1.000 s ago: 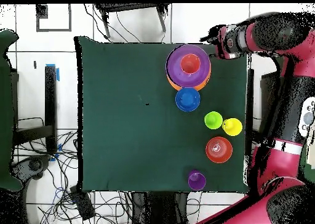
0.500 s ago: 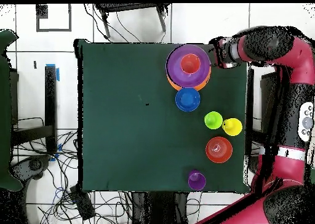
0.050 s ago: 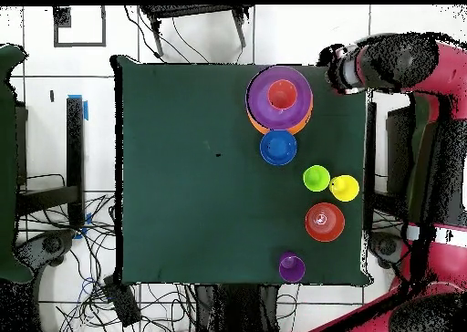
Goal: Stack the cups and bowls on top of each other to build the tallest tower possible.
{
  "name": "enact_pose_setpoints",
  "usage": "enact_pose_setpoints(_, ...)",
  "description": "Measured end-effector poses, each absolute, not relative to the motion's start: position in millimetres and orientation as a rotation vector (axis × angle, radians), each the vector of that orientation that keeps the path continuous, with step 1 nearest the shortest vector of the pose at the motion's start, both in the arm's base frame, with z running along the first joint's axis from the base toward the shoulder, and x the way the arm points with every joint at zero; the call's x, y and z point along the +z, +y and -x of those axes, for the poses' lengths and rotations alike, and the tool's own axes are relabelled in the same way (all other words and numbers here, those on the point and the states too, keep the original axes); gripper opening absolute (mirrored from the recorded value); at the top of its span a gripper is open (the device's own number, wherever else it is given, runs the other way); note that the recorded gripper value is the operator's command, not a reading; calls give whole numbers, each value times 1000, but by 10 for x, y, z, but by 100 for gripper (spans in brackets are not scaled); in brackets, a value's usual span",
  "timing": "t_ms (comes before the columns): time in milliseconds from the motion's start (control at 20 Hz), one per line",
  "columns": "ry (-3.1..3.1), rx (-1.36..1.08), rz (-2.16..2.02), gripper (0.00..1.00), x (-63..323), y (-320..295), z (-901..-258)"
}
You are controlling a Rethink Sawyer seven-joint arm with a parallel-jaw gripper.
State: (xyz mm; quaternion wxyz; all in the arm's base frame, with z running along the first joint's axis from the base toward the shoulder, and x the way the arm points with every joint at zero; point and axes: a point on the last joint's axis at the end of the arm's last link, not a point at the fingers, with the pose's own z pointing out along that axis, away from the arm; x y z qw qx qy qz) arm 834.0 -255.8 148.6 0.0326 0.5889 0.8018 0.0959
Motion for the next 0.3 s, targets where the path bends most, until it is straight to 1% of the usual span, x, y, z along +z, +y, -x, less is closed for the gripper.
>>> enact_pose_setpoints(100,2440,268,-1771,100,1686,-2548,-8401)
enact_pose_setpoints(150,2413,242,-1729,100,1891,-2521,-8460)
enact_pose_setpoints(300,2392,219,-1692,100,2079,-2480,-8512)
